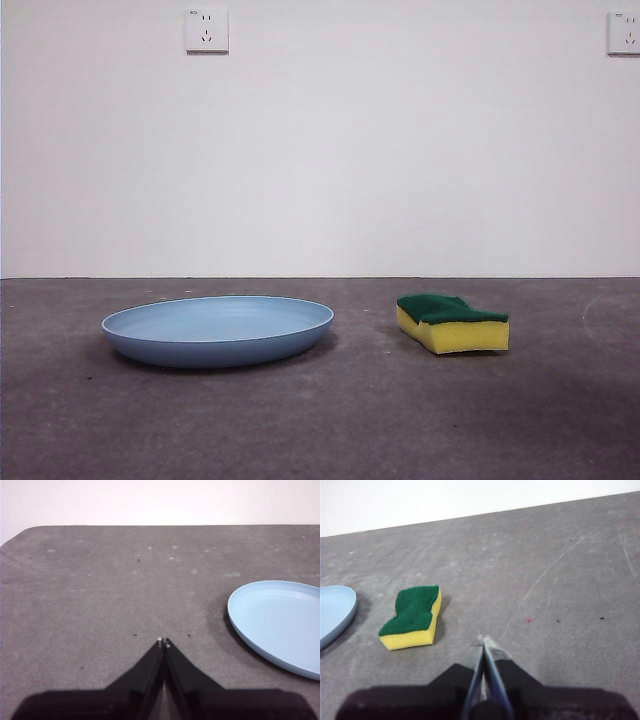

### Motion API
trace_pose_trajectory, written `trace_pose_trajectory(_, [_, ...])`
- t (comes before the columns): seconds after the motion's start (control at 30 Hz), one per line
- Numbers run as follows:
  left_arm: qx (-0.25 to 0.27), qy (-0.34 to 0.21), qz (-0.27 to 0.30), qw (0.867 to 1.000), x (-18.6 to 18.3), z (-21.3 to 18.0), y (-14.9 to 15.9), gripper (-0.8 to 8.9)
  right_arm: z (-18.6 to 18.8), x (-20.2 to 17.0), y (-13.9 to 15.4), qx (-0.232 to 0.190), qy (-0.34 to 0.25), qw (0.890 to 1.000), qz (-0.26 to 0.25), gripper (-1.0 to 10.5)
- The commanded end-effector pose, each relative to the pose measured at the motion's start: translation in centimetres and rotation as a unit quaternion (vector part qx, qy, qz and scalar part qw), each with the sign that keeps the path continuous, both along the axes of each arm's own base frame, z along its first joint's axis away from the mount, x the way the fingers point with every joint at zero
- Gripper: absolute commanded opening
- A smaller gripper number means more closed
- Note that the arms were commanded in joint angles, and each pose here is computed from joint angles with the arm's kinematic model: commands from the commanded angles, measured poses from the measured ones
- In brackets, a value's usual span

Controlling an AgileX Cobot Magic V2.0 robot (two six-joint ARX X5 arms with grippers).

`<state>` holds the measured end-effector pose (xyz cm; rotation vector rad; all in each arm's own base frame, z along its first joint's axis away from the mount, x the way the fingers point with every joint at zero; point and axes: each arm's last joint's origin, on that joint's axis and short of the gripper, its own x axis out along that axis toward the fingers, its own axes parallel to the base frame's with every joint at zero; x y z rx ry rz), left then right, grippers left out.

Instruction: Pick up the plate,pick up the cloth,clean the plate with the cloth

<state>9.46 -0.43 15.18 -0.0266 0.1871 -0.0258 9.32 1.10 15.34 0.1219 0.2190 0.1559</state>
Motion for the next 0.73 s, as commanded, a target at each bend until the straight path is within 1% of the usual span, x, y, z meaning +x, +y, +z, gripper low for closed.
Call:
trace_pose_trajectory(0.03, [-0.016,-0.002,0.005,1.0,0.1,-0.2,0.0,-0.04,-0.4,0.1,0.0,0.054,0.014,0.998,-0.013,0.0])
trace_pose_trajectory(0.07, [-0.032,-0.004,0.007,0.999,0.1,-0.2,0.0,-0.04,-0.3,0.1,0.0,0.08,0.017,0.996,-0.018,0.0])
trace_pose_trajectory(0.13, [-0.06,-0.011,0.005,0.998,0.1,0.0,0.0,-0.06,-0.1,0.0,0.0,0.119,0.02,0.992,-0.024,0.0])
trace_pose_trajectory(0.2, [-0.079,-0.014,-0.012,0.997,0.1,0.2,-0.1,-0.06,0.5,0.0,0.0,0.139,0.016,0.99,-0.025,0.0])
trace_pose_trajectory(0.27, [-0.105,-0.017,-0.023,0.994,0.0,0.7,-0.2,-0.06,1.3,-0.2,0.1,0.165,0.011,0.986,-0.011,-0.1])
trace_pose_trajectory(0.33, [-0.129,-0.015,-0.029,0.991,-0.2,1.4,-0.2,-0.06,2.4,-0.4,0.2,0.182,0.003,0.983,0.003,-0.1])
trace_pose_trajectory(0.43, [-0.149,-0.013,-0.037,0.988,-0.3,2.8,-0.3,-0.06,4.6,-0.6,0.2,0.185,-0.008,0.983,0.015,-0.1])
trace_pose_trajectory(0.57, [-0.152,-0.015,-0.058,0.987,-0.4,5.8,-0.4,-0.06,7.6,-0.5,0.2,0.181,-0.001,0.983,0.015,-0.1])
trace_pose_trajectory(0.67, [-0.153,-0.016,-0.072,0.986,-0.2,8.3,-0.5,-0.06,10.2,0.1,0.3,0.164,0.011,0.986,0.027,-0.1])
trace_pose_trajectory(0.73, [-0.151,-0.013,-0.085,0.985,0.1,10.3,-0.6,-0.06,12.0,0.6,0.5,0.147,0.019,0.988,0.046,-0.1])
